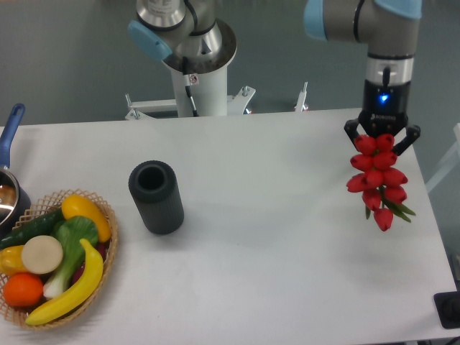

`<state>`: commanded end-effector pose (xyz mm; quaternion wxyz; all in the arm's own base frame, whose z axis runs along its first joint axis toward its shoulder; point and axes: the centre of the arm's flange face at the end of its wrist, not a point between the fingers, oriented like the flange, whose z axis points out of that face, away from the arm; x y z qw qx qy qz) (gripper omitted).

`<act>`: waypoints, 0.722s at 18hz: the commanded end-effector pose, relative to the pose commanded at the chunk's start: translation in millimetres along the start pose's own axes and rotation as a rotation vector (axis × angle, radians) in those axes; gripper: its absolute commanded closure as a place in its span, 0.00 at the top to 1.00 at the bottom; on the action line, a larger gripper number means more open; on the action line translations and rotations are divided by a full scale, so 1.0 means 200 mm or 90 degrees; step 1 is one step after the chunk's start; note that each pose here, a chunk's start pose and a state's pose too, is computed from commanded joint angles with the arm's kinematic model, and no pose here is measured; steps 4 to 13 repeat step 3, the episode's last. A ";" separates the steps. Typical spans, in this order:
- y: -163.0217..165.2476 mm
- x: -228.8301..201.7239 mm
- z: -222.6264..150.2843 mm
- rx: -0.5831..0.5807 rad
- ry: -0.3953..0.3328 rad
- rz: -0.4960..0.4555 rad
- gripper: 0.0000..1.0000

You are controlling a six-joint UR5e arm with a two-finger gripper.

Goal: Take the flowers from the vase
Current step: 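Carry the tulip bunch away from the vase and hold it aloft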

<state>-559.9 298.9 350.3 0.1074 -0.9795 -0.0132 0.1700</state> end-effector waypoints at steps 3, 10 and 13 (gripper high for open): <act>-0.04 -0.11 -0.01 -0.032 0.001 0.003 0.15; -0.04 -0.11 -0.01 -0.032 0.001 0.003 0.15; -0.04 -0.11 -0.01 -0.032 0.001 0.003 0.15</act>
